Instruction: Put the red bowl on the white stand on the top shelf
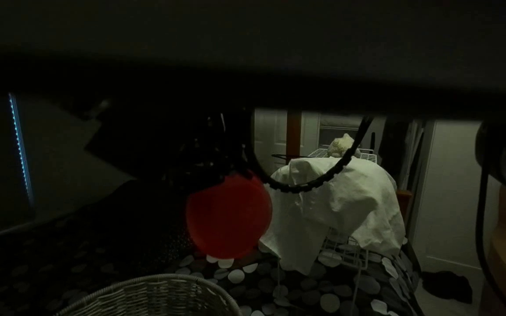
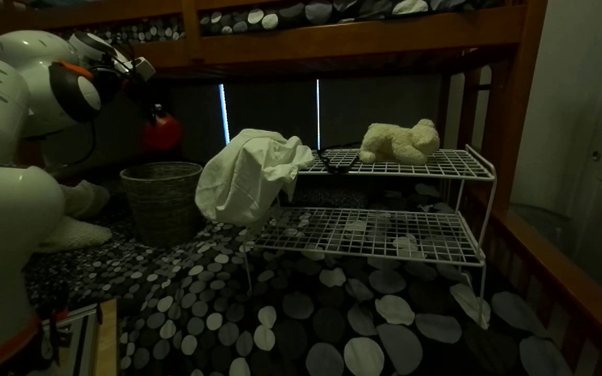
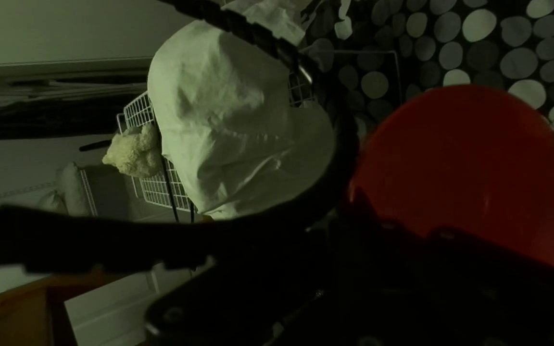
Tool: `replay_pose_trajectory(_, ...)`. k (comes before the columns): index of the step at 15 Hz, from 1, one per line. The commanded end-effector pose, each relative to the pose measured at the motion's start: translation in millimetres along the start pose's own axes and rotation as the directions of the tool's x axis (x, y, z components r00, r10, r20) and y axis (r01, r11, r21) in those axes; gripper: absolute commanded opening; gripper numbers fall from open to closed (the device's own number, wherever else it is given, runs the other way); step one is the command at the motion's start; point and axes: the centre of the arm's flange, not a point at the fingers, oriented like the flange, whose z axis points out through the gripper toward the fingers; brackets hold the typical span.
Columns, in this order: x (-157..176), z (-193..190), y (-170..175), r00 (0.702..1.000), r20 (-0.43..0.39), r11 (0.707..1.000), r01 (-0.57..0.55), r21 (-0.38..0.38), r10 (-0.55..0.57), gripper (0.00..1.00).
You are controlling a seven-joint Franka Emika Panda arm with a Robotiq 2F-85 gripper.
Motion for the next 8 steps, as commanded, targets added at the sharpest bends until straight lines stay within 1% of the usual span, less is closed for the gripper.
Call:
replay_pose_trajectory(1, -24, 25, 50, 0.999, 0.000, 0.998, -0.033, 0.048, 0.033, 0.01)
replay_pose_trajectory(3, -33, 35, 69, 0.998, -0.012, 0.994, -0.061, 0.092, 0.062, 0.01)
replay_pose_trajectory(4, -43, 36, 80, 0.997, -0.014, 0.990, -0.075, 0.119, 0.077, 0.01)
replay_pose_trajectory(5, -46, 36, 85, 0.996, -0.013, 0.986, -0.089, 0.143, 0.091, 0.01)
replay_pose_trajectory(8, -56, 27, 100, 0.985, 0.055, 0.961, -0.171, 0.219, 0.163, 0.01)
